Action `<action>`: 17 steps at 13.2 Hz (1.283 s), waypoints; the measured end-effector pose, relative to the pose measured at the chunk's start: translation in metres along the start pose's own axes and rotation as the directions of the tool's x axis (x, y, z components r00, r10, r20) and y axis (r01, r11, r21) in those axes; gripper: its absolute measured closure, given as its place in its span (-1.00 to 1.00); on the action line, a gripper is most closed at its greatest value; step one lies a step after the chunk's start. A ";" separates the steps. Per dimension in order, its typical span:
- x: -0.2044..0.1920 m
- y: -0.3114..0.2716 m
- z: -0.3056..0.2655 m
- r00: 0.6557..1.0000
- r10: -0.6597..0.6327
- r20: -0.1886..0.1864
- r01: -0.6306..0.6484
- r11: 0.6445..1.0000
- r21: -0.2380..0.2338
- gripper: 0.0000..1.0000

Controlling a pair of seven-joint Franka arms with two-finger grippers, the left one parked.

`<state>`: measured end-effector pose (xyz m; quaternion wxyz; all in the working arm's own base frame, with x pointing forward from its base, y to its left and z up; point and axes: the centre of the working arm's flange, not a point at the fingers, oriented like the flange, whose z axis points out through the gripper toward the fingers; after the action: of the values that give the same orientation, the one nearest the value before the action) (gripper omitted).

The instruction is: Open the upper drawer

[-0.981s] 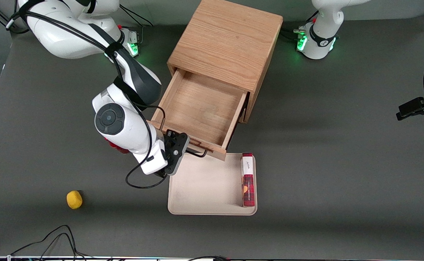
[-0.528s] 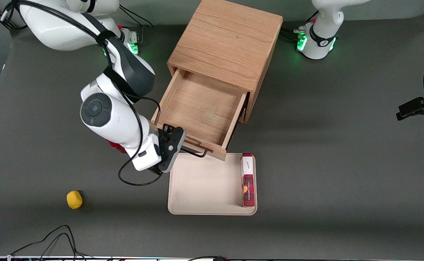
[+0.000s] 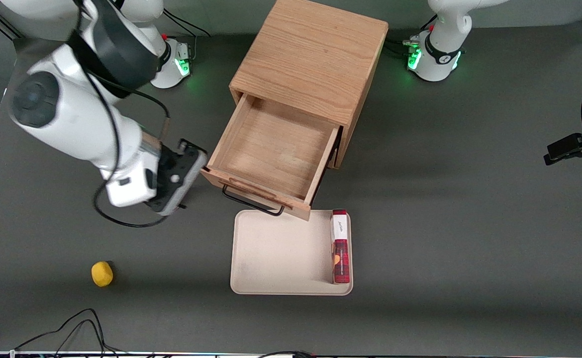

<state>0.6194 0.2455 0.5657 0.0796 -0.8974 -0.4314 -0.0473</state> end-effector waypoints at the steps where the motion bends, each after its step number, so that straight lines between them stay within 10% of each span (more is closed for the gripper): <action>1: -0.017 0.005 -0.012 0.999 0.051 0.010 -0.051 0.998 -0.022 -1.00; 8: -0.143 0.073 -0.078 0.892 0.443 0.087 -0.434 0.894 -0.112 -1.00; 13: -0.166 0.086 -0.080 0.620 0.781 0.072 -0.767 0.623 -0.152 -1.00; 17: -0.169 0.087 -0.085 0.561 0.827 0.049 -0.811 0.560 -0.167 -1.00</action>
<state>0.5809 0.0464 0.6143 0.0096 -0.9991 0.0351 0.0229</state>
